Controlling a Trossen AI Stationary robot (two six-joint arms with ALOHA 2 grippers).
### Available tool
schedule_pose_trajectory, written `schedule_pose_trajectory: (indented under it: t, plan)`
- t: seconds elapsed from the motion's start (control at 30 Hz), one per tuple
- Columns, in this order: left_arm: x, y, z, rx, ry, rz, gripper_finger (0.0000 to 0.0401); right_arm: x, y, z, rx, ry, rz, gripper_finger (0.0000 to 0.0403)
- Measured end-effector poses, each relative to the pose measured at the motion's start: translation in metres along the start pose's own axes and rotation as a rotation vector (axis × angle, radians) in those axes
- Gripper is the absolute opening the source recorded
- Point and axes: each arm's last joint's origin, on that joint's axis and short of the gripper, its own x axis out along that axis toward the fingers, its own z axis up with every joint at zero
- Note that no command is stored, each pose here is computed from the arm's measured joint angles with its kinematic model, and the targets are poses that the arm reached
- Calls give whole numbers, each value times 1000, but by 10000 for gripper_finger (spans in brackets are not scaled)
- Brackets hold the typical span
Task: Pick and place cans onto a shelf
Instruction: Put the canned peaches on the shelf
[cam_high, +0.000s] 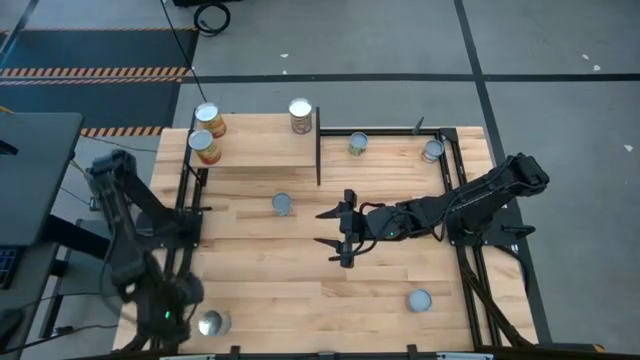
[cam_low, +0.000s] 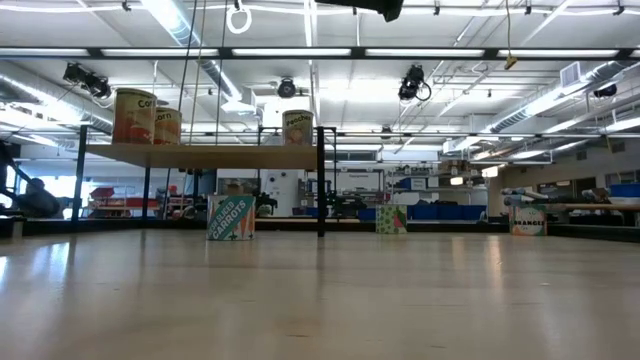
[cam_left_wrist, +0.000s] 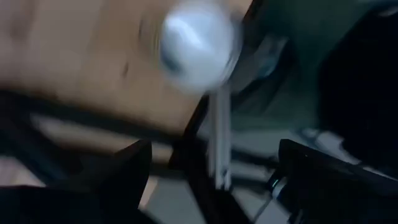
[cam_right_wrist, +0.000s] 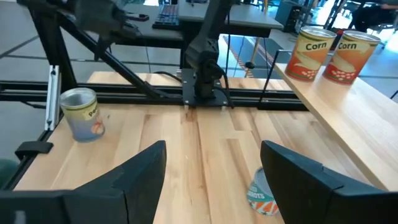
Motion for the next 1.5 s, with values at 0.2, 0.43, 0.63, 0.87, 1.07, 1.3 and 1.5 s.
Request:
schedule_pose_trajectory:
  t: [0.2,0.43,0.63,0.87,1.07,1.3,1.5]
  plan:
    - [39,-6,-19,52,44,156,357,1,-3,0,0,2,-9,268]
    - [73,-7,-8,255,24,278,357,1,-3,0,0,1,-9,268]
    - [95,-9,10,341,-36,354,357,1,-2,0,1,2,-1,268]
    - [103,-9,44,456,-348,474,344,-3,8,-7,-35,62,58,267]
    - [106,-11,93,547,-601,597,310,-8,24,-13,-72,102,126,269]
    - [102,-12,127,578,-689,637,304,2,32,-24,-117,128,139,281]
    - [101,-16,135,594,-734,619,303,29,42,-44,-152,116,193,302]
